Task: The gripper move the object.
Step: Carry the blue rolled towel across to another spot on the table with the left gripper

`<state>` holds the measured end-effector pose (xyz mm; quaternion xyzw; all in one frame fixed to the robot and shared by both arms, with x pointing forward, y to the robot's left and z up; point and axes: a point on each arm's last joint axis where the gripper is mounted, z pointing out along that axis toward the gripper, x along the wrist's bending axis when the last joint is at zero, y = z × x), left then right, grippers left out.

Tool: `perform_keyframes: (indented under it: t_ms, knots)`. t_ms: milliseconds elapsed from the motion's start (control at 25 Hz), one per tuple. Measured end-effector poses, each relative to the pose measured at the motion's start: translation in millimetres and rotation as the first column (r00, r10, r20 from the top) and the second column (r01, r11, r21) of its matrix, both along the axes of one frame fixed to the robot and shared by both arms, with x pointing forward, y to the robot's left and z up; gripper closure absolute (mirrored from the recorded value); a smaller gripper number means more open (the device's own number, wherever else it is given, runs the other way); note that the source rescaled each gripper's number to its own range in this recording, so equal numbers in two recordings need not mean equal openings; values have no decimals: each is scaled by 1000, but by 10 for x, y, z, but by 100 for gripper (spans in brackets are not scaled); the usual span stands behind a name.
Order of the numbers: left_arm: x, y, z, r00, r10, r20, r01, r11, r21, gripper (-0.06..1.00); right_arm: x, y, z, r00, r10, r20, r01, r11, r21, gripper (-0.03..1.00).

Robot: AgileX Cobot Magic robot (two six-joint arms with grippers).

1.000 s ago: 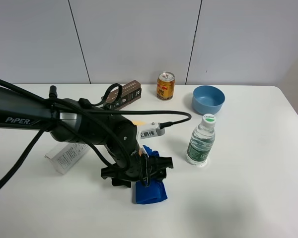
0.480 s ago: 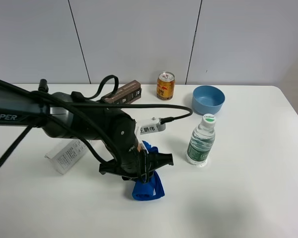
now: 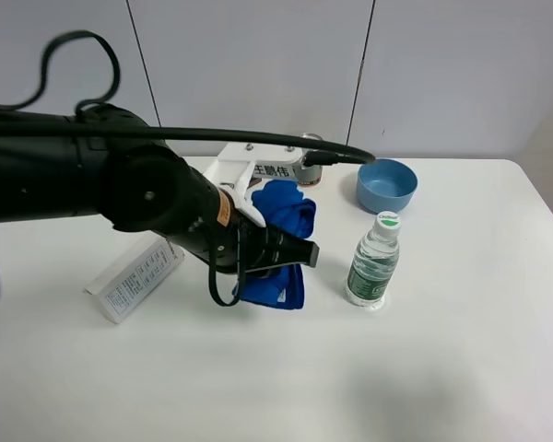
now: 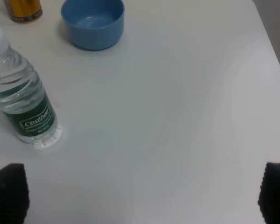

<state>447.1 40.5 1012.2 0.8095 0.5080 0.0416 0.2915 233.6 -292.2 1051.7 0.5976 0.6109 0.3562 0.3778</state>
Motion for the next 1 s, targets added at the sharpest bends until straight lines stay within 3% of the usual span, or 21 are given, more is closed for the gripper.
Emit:
perform_keyframes:
  t_ms: [40,120,240,360,520,720,880,1000]
  knots:
    - [-7,29,74,995,-77,64,75,997,31,94,0,0,0,1000,0,0,0,1000,0,-3]
    - [-20,83,187,957,-234,174,215,969,122,94,0,0,0,1000,0,0,0,1000,0,-3]
    - [-5,161,303,835,-467,291,385,874,298,94,0,0,0,1000,0,0,0,1000,0,-3]
    - [91,268,342,759,-566,321,431,807,404,94,0,0,0,1000,0,0,0,1000,0,-3]
    - [346,533,346,773,-543,326,369,804,466,94,0,0,0,1000,0,0,0,1000,0,-3]
    - [797,1130,391,825,-413,386,178,838,516,94,0,0,0,1000,0,0,0,1000,0,-3]
    - [1120,1666,447,819,-287,496,-2,864,503,94,0,0,0,1000,0,0,0,1000,0,-3]
    - [1310,1943,386,806,-218,550,-88,875,476,94,0,0,0,1000,0,0,0,1000,0,-3]
